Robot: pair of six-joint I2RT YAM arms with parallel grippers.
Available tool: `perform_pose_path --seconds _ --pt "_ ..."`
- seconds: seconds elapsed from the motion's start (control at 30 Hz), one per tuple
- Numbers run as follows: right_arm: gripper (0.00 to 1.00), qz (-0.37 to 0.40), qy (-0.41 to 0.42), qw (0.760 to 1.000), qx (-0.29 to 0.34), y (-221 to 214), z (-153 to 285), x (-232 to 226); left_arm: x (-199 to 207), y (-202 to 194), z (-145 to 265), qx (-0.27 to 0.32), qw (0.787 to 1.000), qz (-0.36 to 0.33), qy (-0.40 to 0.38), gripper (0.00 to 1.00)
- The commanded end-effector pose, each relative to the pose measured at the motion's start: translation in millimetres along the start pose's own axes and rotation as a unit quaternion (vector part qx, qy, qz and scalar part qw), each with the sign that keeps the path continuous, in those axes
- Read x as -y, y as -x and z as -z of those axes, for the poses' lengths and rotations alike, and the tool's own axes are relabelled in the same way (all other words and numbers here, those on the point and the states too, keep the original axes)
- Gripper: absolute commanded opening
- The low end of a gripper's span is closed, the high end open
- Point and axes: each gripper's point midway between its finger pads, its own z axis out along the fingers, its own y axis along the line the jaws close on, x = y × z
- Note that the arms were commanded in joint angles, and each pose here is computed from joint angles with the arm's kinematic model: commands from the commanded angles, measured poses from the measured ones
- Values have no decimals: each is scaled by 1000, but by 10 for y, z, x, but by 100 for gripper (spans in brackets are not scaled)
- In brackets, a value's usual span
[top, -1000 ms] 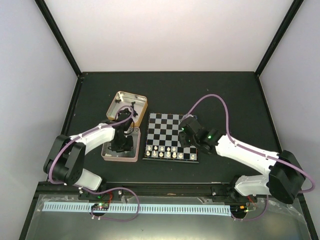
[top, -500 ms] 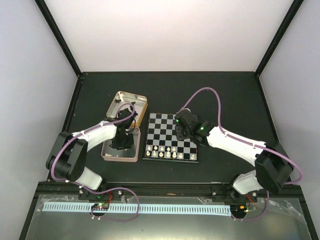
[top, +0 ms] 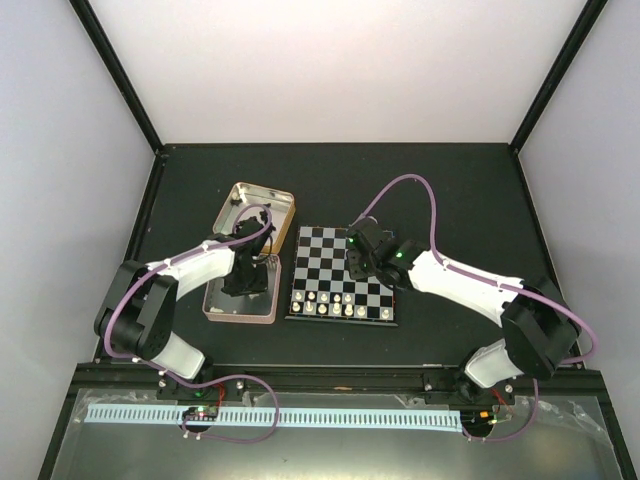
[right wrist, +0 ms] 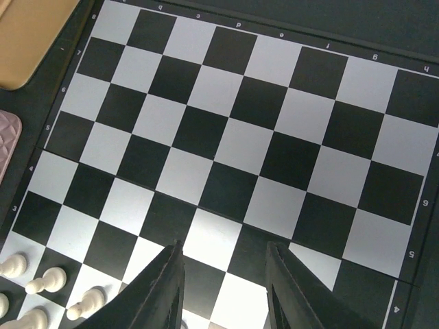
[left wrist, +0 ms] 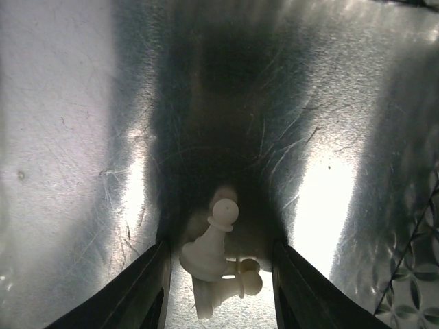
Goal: Set up the chess pieces on the board
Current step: Pick up the chess piece from the storage box.
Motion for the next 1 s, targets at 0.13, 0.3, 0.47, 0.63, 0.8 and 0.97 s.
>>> perform_pose_path --seconds 0.13,0.3,0.47,0.63,0.8,0.97 --pt "33 -24 25 999 25 202 9 -135 -3 278 114 47 999 -8 14 48" --pt "33 -23 24 999 25 196 8 -126 -40 304 106 51 998 -9 26 39" --pt "32 -20 24 999 25 194 5 -128 -62 285 93 48 998 -11 31 30" --pt "32 -18 25 999 25 197 2 -133 -54 266 79 42 999 -15 29 24" --pt "32 -19 25 999 26 200 11 -133 -73 221 21 28 999 -8 35 23" --pt "32 -21 28 999 27 208 39 -138 -48 166 -17 17 1000 -7 24 21"
